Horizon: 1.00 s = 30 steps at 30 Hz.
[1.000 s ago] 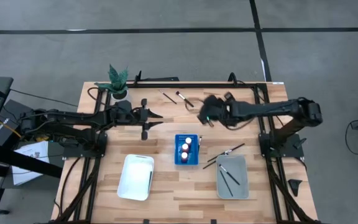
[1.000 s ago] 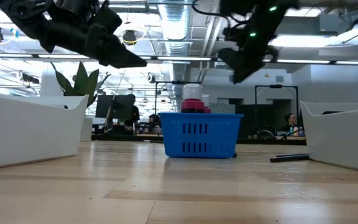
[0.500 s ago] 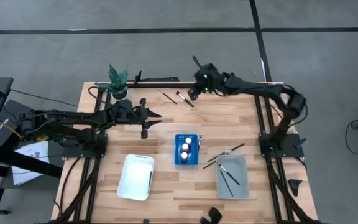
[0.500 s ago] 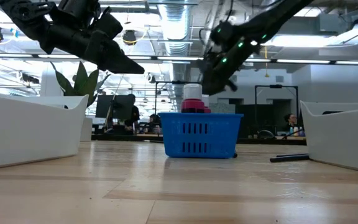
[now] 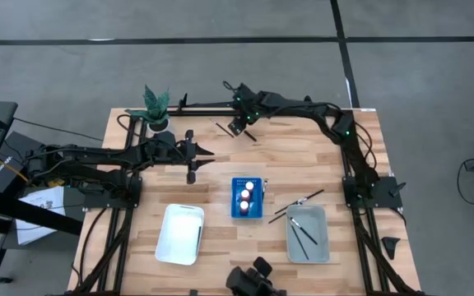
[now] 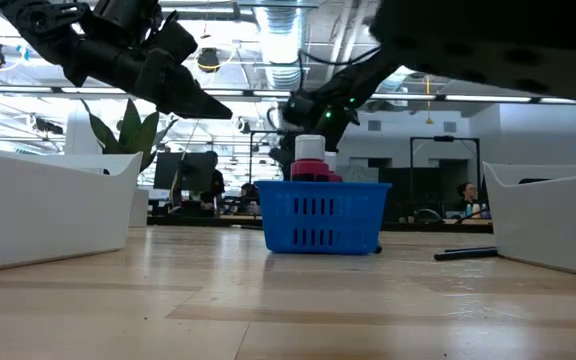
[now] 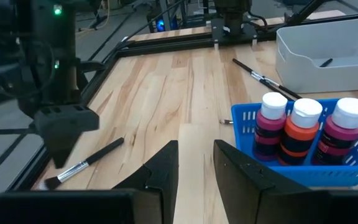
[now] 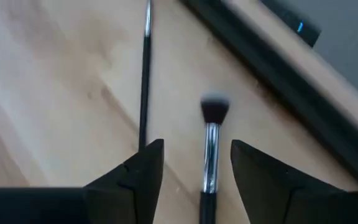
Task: Pick & Place Paint Supplies
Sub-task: Put the powder brush into the white bin
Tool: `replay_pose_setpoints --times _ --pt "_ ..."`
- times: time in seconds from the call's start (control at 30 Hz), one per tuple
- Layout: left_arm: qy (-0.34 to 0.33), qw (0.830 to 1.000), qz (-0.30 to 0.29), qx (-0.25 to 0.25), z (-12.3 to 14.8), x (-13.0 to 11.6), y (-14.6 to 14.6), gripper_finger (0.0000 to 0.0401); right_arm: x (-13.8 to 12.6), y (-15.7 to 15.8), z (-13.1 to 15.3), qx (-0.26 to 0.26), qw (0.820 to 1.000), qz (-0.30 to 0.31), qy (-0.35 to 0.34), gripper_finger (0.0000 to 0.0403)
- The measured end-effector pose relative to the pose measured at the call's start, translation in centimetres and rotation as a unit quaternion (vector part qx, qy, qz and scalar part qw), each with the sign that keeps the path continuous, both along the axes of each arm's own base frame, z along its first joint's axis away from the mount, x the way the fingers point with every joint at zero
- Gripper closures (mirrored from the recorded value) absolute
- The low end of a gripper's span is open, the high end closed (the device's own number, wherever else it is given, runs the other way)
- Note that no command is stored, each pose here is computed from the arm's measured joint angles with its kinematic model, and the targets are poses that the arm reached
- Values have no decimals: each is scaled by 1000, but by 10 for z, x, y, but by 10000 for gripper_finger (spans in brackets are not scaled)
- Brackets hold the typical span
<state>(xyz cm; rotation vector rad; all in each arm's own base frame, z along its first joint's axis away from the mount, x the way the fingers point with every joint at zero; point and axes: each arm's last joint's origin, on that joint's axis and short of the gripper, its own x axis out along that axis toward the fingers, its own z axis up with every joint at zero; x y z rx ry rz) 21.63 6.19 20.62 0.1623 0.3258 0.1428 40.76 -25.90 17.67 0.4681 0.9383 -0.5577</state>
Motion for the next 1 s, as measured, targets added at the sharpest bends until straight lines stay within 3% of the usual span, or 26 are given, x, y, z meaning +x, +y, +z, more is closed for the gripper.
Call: replay_pose_setpoints --times 0.37,0.6,0.8,1.0 --pt "7 1000 -1 -2 -1 0 0 307 3 -13 39 -2 999 15 -31 254" --pt "-6 1000 1 -2 1 0 0 307 -18 -36 56 32 999 13 -33 266" --pt "-7 1000 1 -2 1 0 0 307 -36 -49 41 80 997 17 9 266" --pt "-6 1000 -1 -2 1 1 -1 307 -36 -38 0 138 984 46 102 266"
